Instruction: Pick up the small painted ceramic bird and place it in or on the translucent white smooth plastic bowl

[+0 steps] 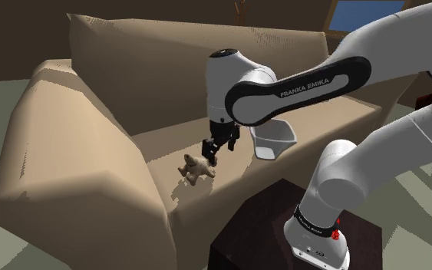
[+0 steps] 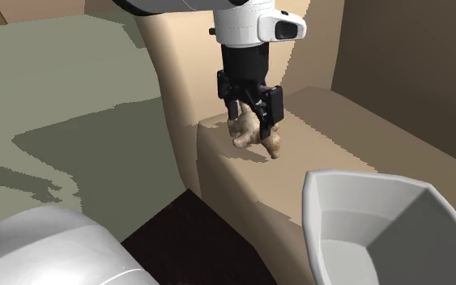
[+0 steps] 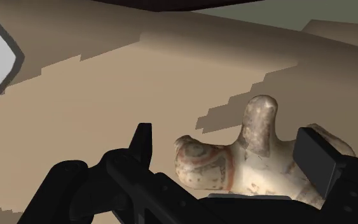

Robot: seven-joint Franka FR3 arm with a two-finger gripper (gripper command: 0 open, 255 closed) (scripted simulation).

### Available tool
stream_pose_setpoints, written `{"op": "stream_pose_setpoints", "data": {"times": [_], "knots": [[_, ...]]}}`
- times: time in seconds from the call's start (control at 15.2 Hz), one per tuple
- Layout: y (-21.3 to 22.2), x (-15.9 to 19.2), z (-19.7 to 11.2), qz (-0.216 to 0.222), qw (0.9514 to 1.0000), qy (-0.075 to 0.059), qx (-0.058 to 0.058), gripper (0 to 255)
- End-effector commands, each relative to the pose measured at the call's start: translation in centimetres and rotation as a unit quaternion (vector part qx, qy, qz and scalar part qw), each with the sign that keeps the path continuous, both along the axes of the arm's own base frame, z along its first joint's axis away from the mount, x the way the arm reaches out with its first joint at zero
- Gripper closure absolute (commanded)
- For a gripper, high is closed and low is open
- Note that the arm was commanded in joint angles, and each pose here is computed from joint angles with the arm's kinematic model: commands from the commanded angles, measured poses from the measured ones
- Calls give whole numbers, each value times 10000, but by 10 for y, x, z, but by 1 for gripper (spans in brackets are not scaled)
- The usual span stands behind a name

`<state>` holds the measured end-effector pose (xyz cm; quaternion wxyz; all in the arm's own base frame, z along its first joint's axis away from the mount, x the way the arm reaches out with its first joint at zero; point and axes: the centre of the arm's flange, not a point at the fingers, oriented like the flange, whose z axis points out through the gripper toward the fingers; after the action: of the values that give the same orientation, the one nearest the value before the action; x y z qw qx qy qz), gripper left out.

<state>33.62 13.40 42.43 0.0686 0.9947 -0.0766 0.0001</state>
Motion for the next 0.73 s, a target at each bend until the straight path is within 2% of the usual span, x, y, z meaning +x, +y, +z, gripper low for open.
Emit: {"op": "stream_pose_setpoints", "data": {"times": [0.0,0.13,0.66], "knots": [[22,4,-15,-38,9999,-154,-40,0],[42,10,-29,-68,9995,-287,-85,0],[36,12,-68,-68,9995,-287,-85,0]]}}
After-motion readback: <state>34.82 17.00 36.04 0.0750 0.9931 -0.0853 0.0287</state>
